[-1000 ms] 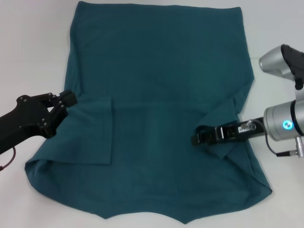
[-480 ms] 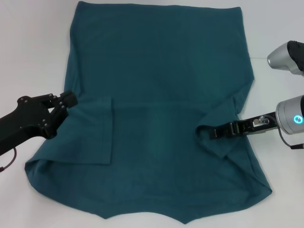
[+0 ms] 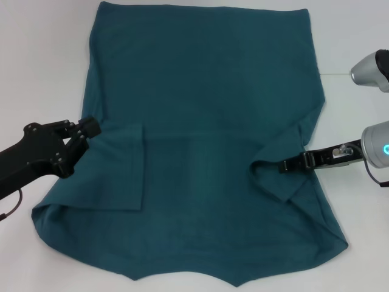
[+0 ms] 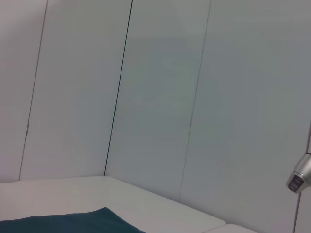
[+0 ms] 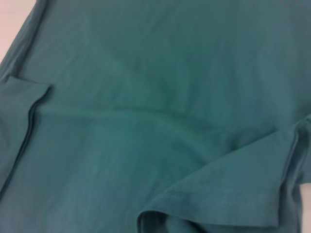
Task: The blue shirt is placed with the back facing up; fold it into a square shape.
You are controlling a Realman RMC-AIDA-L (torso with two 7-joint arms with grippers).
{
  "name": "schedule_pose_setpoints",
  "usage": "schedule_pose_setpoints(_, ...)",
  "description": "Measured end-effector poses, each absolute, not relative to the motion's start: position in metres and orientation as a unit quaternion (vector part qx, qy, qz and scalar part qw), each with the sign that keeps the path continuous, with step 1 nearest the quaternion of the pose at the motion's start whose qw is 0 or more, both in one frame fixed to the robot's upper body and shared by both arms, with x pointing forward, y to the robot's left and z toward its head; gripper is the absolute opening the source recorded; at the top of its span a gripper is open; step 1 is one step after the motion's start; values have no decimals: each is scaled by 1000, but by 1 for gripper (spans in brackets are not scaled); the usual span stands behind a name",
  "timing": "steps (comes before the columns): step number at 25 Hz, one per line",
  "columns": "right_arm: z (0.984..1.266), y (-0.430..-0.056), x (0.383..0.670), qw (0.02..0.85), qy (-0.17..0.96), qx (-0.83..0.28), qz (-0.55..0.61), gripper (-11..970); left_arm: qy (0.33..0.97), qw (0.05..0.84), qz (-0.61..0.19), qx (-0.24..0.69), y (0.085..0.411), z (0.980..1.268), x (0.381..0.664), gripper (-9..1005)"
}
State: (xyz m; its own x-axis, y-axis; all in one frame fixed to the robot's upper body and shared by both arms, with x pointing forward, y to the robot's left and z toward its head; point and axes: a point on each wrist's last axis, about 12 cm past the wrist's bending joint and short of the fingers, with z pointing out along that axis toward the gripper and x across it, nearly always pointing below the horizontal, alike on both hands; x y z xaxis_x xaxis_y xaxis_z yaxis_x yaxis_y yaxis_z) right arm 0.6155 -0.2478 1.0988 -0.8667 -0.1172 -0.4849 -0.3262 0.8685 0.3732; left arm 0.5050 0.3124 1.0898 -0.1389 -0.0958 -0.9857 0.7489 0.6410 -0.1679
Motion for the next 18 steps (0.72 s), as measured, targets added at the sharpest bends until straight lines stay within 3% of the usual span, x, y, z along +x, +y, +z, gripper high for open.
schedule_pose_setpoints(18,1096,-235,604,197,939,-132,248,622,670,608,-348,244,312,1089,505,60)
